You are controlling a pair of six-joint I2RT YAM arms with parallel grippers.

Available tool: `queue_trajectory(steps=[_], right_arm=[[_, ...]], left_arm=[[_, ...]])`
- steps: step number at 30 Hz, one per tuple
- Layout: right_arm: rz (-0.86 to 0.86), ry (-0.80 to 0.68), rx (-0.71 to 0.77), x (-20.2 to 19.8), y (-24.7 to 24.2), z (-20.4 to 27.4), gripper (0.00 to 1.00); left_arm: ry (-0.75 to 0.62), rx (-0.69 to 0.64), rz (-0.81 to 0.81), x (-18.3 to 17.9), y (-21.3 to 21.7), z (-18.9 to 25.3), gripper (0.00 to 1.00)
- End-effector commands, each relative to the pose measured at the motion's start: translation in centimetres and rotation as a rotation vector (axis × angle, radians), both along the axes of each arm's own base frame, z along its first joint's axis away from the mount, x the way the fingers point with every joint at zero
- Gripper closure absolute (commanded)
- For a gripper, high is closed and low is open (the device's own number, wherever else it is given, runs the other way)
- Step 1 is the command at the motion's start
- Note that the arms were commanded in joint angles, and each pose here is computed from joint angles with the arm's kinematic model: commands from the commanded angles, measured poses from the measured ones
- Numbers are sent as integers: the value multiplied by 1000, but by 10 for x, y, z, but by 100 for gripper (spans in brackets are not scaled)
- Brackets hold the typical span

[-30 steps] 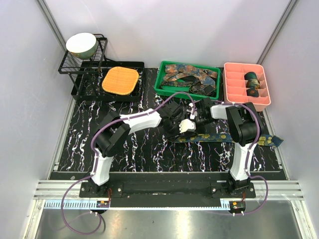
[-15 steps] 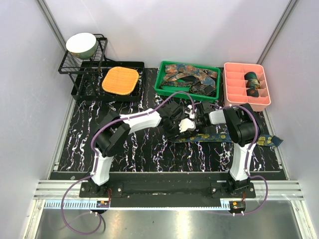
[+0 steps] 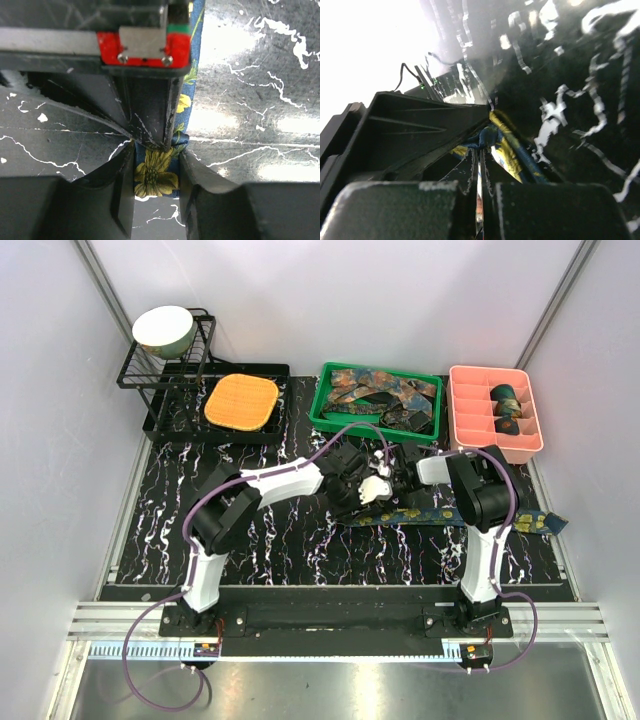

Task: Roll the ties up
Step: Roll the tie at the center of the board.

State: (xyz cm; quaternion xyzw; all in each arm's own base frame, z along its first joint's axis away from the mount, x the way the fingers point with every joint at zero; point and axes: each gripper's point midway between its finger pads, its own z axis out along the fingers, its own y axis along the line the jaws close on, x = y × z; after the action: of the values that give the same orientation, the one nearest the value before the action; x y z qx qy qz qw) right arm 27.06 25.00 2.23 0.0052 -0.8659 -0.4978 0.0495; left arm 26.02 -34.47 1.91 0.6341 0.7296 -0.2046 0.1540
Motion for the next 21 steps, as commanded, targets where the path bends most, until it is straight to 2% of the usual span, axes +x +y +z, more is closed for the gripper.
queue_trajectory(steps=[1,2,3,4,5,6,7,8,10,11,17,21], right_arm=[[17,15,-275,-5,-24,-58,100],[14,17,-303,-2,-27,-60,100],[16,21,-314,-2,-28,-61,100],[22,29,-332,-2,-30,-65,100],[25,35,-362,-2,-34,-68,100],[29,36,-373,-3,-35,-70,100],[33,33,-379,-2,-36,-70,100],[36,44,-400,-4,-39,-71,100],[53,37,-415,-3,-42,-72,100],[59,46,-431,-6,-44,-74,100],[79,37,-467,-8,-50,-77,100],[84,46,-483,-8,-52,-80,100]], left_arm=[[96,58,98,-4,23,-36,57],[114,30,128,-1,29,-36,55],[113,-60,119,3,18,-29,52],[115,-97,126,-2,23,-25,44],[109,-143,157,4,25,-21,41],[71,-261,138,13,12,-8,39],[91,-288,145,3,21,-15,36],[2,-426,165,25,11,12,30],[16,-523,187,16,19,13,18],[-66,-609,154,25,11,31,16],[-127,-762,130,22,-1,36,17],[-129,-807,86,18,-14,30,18]])
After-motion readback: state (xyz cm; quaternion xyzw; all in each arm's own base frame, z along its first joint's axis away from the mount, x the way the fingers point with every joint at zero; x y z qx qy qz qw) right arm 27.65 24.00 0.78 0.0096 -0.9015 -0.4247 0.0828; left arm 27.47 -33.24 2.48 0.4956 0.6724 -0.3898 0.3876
